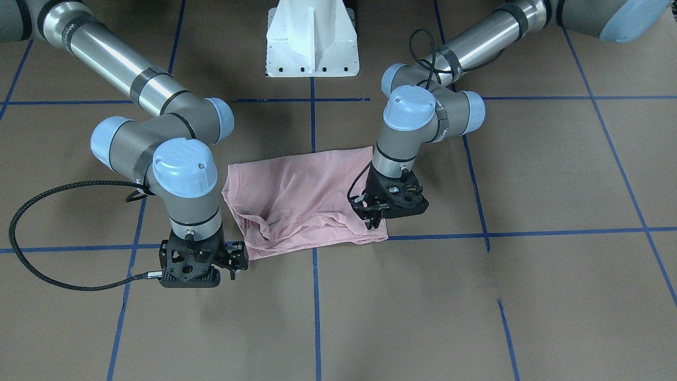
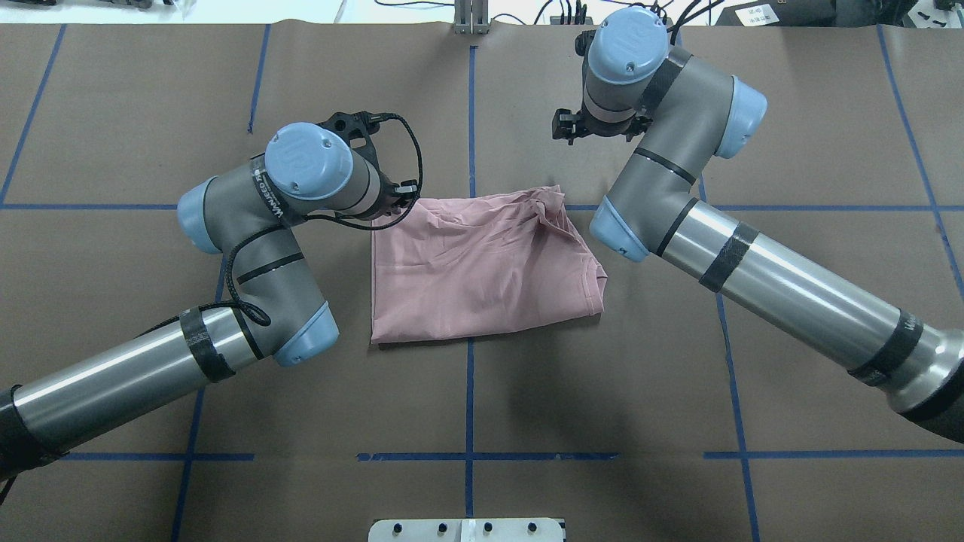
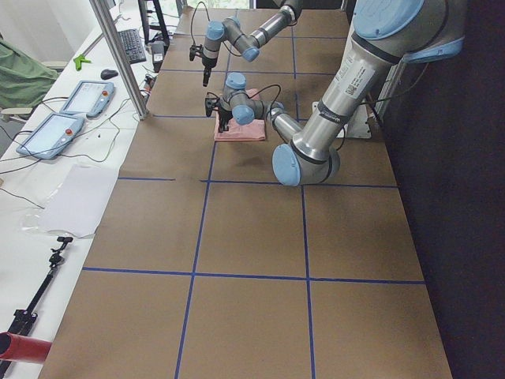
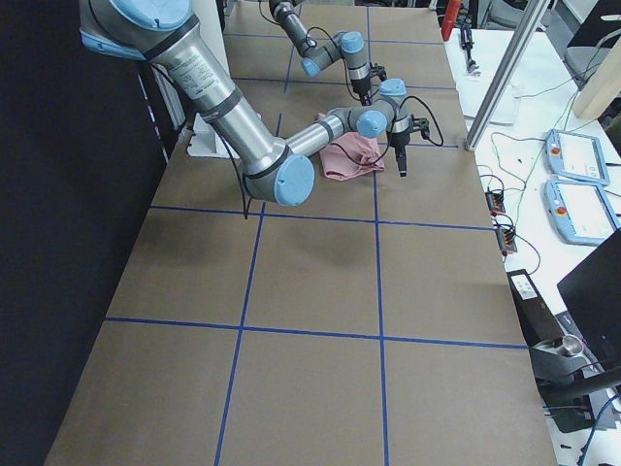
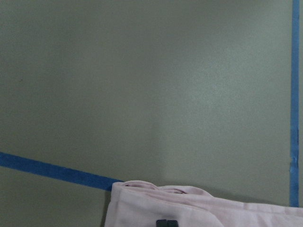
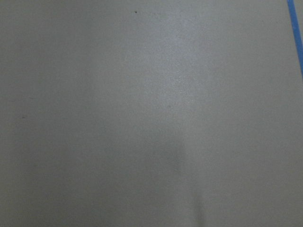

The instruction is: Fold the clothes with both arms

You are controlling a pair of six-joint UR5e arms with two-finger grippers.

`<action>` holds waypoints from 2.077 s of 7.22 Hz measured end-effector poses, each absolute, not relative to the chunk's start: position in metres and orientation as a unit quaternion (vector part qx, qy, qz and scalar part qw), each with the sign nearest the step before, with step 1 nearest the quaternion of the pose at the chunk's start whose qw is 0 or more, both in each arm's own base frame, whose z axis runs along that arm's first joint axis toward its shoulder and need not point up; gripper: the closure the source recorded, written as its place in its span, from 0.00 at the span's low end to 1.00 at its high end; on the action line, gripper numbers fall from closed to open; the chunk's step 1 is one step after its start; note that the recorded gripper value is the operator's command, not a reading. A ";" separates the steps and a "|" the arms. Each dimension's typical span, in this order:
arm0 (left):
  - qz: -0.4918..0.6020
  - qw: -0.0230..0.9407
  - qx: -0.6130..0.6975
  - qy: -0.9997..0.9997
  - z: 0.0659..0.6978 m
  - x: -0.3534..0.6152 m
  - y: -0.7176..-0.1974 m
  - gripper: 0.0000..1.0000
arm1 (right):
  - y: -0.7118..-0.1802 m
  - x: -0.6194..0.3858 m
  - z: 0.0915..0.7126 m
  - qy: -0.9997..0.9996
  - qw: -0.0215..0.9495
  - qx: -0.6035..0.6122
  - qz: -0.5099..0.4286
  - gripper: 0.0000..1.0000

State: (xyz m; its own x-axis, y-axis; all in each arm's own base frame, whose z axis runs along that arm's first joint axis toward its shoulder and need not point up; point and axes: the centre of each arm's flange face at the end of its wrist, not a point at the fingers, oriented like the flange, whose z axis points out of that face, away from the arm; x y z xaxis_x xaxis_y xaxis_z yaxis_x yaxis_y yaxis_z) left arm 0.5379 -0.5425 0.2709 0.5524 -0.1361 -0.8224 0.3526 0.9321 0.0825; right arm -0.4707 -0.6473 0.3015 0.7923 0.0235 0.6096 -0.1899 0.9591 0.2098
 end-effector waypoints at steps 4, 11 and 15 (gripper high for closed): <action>0.046 0.885 0.199 0.419 0.310 0.355 -0.551 0.00 | -0.657 -0.293 0.378 -0.350 0.927 0.125 -0.038 0.00; 0.133 0.913 0.175 0.343 0.524 0.010 -0.495 0.00 | -0.557 0.001 0.640 -0.340 0.935 0.073 -0.073 0.00; 0.059 0.927 0.108 0.353 0.612 -0.045 -0.484 0.00 | -0.483 0.050 0.712 -0.371 0.928 0.025 -0.021 0.00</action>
State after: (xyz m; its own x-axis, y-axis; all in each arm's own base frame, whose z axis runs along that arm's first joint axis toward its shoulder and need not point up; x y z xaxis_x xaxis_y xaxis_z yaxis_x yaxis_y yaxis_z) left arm -0.0448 -0.4840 0.6121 0.7436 0.1849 -0.6426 -0.0324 0.9698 0.2416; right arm 0.0498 -0.4835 0.7119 0.7243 -0.0568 0.6872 0.0194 0.9979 0.0620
